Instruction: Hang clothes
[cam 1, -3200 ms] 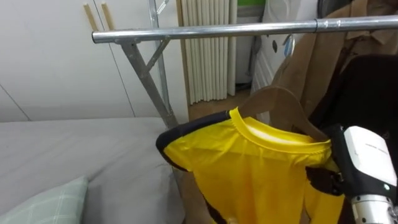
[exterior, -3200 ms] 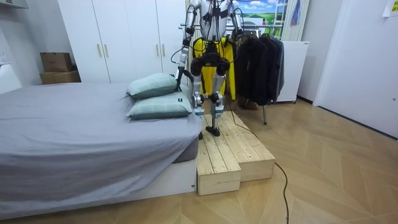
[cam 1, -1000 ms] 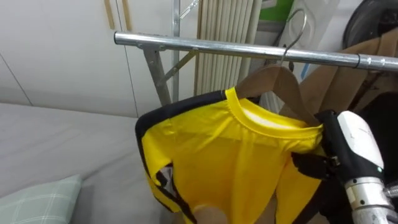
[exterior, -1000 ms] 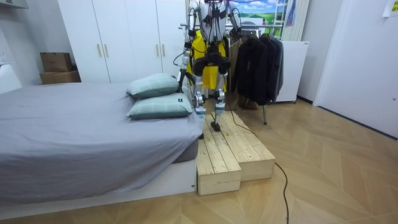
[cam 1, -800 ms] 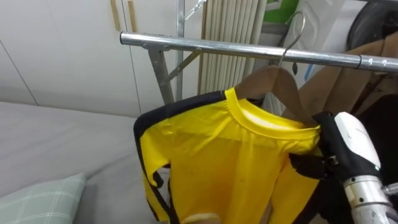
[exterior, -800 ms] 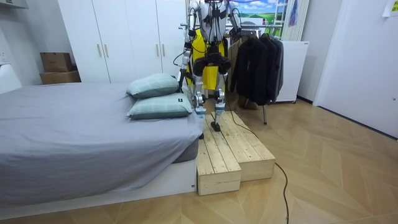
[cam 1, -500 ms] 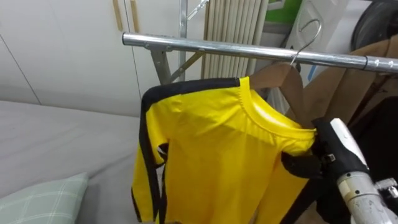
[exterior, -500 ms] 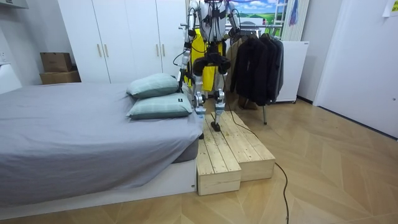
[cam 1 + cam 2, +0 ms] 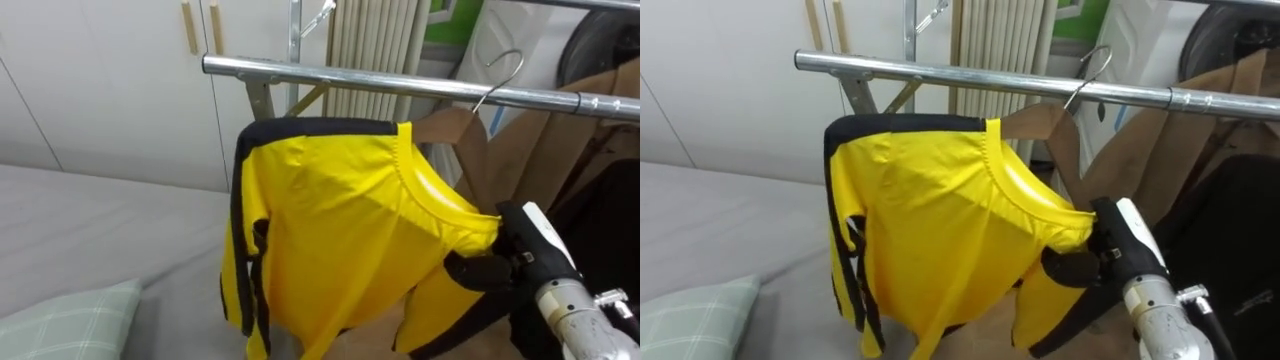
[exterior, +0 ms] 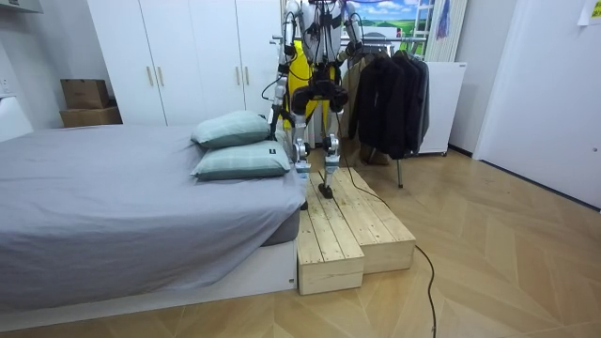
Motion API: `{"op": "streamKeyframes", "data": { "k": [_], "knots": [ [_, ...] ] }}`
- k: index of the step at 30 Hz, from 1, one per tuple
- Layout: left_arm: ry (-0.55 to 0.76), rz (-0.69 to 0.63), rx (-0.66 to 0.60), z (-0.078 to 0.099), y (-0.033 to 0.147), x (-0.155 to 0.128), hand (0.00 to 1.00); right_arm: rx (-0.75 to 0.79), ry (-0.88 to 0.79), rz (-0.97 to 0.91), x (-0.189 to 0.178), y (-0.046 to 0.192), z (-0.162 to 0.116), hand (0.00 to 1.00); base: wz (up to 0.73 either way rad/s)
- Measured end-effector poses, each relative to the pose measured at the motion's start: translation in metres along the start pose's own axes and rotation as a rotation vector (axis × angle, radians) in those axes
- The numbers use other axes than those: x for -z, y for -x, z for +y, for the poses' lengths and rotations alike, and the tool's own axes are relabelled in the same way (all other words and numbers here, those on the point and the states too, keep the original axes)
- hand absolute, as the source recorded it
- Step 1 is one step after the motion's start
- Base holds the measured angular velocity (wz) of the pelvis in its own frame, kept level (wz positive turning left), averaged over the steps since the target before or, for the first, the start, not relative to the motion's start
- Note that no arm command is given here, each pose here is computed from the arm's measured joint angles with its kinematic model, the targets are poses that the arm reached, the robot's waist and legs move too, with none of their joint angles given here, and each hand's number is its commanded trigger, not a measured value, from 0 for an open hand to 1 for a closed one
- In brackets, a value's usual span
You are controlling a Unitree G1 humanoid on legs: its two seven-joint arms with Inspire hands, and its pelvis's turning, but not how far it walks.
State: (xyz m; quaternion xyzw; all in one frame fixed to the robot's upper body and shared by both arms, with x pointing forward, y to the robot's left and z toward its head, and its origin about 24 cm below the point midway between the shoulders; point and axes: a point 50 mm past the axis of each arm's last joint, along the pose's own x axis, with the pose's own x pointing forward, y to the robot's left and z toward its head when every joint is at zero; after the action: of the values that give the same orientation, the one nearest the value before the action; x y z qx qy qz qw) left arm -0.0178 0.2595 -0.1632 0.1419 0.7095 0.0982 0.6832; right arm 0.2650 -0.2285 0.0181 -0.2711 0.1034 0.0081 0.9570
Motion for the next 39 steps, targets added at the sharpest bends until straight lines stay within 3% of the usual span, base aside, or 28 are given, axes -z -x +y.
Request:
{"op": "streamKeyframes", "data": {
  "k": [29, 30, 31, 32, 39],
  "knots": [
    [-0.027, 0.002, 0.029, 0.001, 0.000, 0.001, 0.00, 0.029, 0.088, 0.105, 0.037, 0.001, 0.000, 1.00, 0.02],
    [-0.028, 0.003, 0.030, 0.001, 0.000, 0.001, 0.00, 0.034, 0.090, 0.110, 0.039, 0.001, 0.000, 0.50, 0.00],
    [-0.030, 0.003, 0.030, 0.002, 0.000, 0.001, 0.00, 0.038, 0.093, 0.113, 0.040, 0.000, -0.001, 0.35, 0.00],
    [-0.030, 0.002, 0.030, 0.002, 0.000, 0.001, 0.00, 0.040, 0.094, 0.113, 0.040, 0.000, -0.001, 0.00, 0.00],
    [-0.033, 0.003, 0.039, 0.004, 0.000, 0.001, 0.00, 0.068, 0.097, 0.190, 0.055, 0.001, -0.004, 0.00, 0.00]
  ]
}}
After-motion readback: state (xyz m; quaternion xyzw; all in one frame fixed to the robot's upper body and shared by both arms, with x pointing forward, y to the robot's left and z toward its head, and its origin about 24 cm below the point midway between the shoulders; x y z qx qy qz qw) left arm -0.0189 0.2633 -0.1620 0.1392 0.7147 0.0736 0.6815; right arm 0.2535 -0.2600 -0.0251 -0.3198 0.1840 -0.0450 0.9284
